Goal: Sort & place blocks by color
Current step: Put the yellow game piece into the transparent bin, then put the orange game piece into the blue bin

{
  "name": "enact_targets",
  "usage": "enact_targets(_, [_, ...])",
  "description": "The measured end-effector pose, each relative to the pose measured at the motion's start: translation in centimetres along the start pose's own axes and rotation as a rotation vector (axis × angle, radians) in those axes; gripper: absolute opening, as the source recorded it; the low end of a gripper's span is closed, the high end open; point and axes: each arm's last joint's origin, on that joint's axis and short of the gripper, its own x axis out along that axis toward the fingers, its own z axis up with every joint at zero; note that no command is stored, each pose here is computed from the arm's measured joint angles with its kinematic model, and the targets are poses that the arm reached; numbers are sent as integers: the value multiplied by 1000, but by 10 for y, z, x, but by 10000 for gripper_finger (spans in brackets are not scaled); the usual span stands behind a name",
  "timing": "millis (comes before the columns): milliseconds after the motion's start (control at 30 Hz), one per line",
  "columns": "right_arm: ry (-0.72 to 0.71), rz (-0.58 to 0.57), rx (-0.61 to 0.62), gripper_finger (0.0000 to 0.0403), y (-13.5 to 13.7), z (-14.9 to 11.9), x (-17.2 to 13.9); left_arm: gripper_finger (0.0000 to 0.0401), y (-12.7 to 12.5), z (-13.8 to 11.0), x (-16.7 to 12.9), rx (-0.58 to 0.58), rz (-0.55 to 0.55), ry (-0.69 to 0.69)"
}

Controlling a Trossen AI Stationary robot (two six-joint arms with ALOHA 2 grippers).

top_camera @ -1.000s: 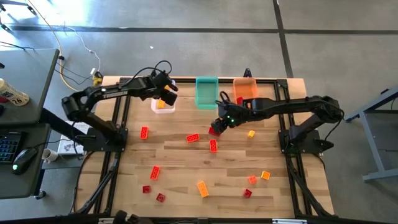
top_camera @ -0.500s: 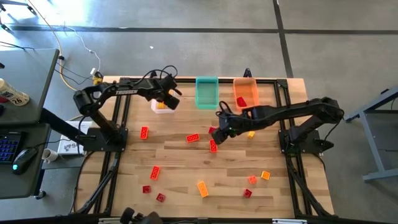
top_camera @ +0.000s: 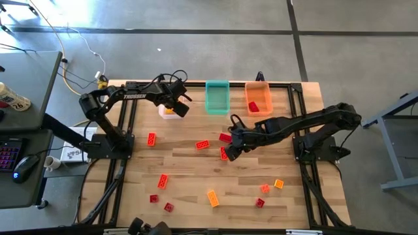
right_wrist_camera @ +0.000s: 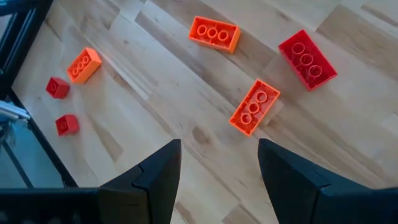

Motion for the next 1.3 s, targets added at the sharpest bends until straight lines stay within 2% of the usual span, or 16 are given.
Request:
enact_targets(167, [-15, -7, -7, 201, 1, -2, 0, 212, 0, 0, -2, 12, -2, 22])
enact_targets(367, [-47, -11, -6, 201, 1, 0, 0, 218, 0, 10, -18, 69, 4, 58])
enact_targets(533, [-98, 15, -10, 202, 5, 3, 0, 218, 1, 21, -41, 91, -7, 25])
enact_targets(700, [-130, 60, -44, 212, 10, 5, -1, 219, 2, 23, -77, 94, -42, -57])
enact_targets(933, [-149, 94, -45, 237, 13, 8, -1, 220, 6, 0, -136, 92, -153, -143])
enact_targets(1067, [-163, 123, -94, 239, 16, 10, -2, 219, 8, -20, -168, 60, -215, -191])
enact_targets(1300, [-210, 208, -161, 239, 24, 14, -4, 220, 13, -49, -201, 8, -283, -228])
